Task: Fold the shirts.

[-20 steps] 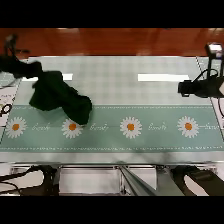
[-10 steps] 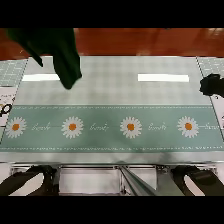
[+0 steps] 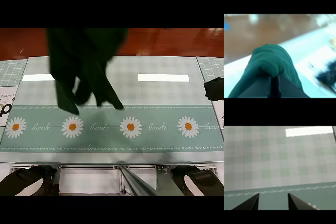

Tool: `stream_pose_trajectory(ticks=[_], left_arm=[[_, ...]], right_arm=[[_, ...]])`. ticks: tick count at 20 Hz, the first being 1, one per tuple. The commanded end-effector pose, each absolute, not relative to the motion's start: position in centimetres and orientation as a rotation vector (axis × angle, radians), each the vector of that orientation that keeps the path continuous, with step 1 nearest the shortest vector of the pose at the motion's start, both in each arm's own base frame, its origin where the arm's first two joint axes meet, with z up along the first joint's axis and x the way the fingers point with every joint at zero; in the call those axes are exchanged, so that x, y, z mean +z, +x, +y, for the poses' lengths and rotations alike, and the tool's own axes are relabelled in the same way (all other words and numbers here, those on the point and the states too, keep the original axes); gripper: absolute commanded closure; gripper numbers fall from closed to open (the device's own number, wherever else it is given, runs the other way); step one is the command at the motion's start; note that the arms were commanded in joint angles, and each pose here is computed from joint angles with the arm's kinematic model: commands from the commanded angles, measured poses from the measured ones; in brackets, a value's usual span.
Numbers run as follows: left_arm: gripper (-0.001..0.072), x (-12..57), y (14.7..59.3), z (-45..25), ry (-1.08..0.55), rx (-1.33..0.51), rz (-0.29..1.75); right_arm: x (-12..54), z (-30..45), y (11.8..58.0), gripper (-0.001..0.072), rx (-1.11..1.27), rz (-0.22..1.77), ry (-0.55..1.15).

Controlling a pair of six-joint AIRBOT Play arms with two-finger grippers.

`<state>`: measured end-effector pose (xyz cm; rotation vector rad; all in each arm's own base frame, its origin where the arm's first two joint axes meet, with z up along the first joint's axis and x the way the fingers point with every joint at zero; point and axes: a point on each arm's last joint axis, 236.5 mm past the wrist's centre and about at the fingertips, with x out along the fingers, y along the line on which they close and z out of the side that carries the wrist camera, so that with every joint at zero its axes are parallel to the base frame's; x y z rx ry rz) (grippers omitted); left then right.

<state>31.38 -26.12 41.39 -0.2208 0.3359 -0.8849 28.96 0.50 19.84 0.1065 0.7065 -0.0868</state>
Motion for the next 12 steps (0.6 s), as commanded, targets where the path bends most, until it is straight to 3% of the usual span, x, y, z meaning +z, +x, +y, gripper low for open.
stream_pose_trajectory(ticks=[1, 4, 7, 12], left_arm=[[0.0683, 31.5, 29.0, -32.2, -0.263, -0.978, 0.557], [0.0683, 19.9, 28.1, -32.7, -0.335, -0.890, 0.784], [0.0683, 8.9, 27.5, -29.0, -0.327, -0.746, 1.006], [0.0672, -3.4, 25.2, -22.5, -0.348, -0.529, 1.268]], right_arm=[[19.6, 0.5, 28.8, 0.0302, -0.084, 0.715, 0.103], [17.9, 0.6, 28.6, 0.0302, -0.087, 0.754, 0.100], [15.2, 1.5, 28.2, 0.0302, -0.063, 0.818, 0.121], [9.9, 4.3, 28.9, 0.0301, 0.027, 0.858, 0.199]])
